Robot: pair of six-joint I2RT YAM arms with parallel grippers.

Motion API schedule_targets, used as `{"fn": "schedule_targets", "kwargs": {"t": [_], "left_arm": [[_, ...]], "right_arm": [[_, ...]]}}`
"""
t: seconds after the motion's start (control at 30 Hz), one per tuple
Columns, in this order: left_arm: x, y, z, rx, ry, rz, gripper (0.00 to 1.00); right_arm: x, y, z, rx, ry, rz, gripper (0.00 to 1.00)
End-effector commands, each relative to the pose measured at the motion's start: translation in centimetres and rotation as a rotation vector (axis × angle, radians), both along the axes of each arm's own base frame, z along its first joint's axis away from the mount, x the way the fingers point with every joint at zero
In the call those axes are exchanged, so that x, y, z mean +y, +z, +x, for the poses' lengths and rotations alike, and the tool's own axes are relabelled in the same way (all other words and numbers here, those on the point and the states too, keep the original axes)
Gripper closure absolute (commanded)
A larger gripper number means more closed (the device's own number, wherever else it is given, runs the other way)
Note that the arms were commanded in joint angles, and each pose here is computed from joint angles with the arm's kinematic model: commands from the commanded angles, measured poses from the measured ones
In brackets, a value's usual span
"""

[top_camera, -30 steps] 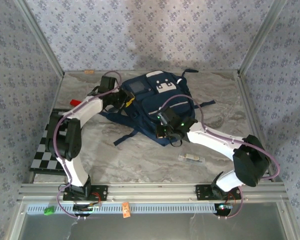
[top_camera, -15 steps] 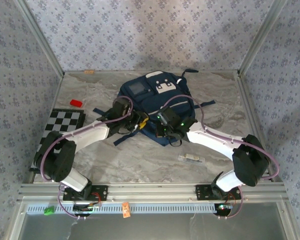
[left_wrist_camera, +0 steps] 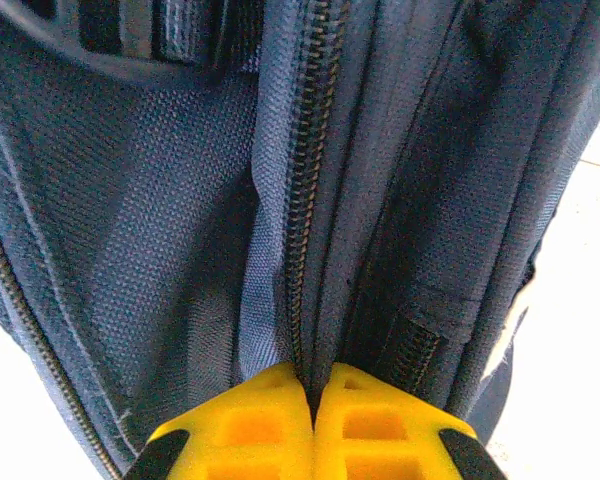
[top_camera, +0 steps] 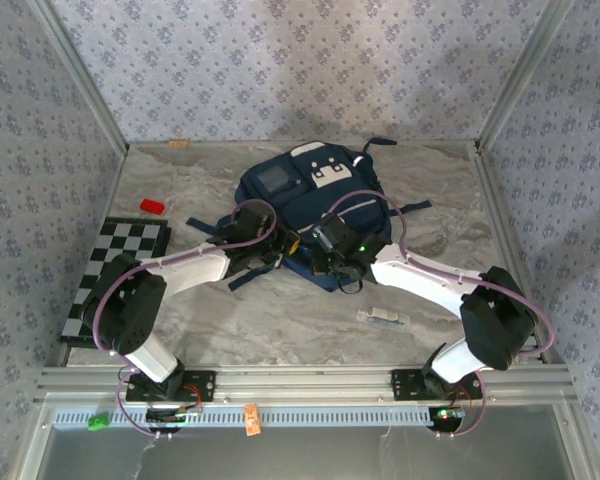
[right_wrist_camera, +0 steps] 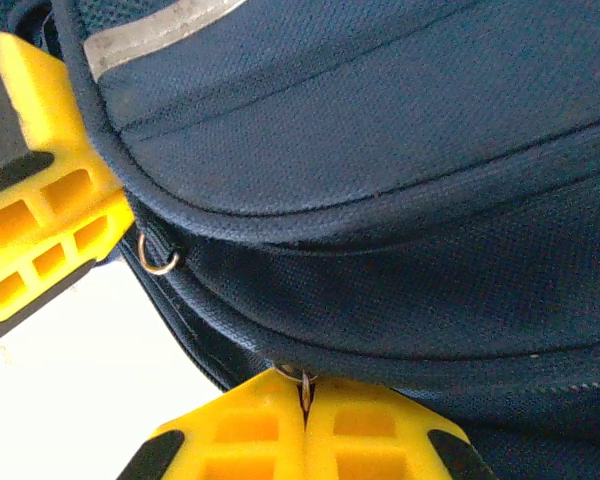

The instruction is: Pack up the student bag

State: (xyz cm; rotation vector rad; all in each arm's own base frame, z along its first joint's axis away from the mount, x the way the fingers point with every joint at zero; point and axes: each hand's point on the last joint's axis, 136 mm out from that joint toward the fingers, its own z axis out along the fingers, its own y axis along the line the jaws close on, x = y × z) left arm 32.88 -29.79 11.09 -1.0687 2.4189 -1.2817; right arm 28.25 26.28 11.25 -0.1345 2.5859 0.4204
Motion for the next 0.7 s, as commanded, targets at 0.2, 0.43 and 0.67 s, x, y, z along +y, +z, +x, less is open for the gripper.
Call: {"fn": "schedule_targets", "kwargs": {"t": [0.2,0.43,0.67], "left_arm": [[7.2,1.8,2.2,-0.056,0.048,0.158,1.0],[8.9,3.7,5.0,-0.11,0.0,0.144,1.0],[5.6,6.7,9.7,-0.214,-0.206,0.115,1.0]], "right_arm": [[-7.5,-1.0,0.0,0.011,-0.088,-0.159,1.0],[-10.5,0.2,0.3,-0.052,-0.074,-0.219,1.0],[1.6,3.0,-1.5,-0.074,0.18,0.006,1.0]]}}
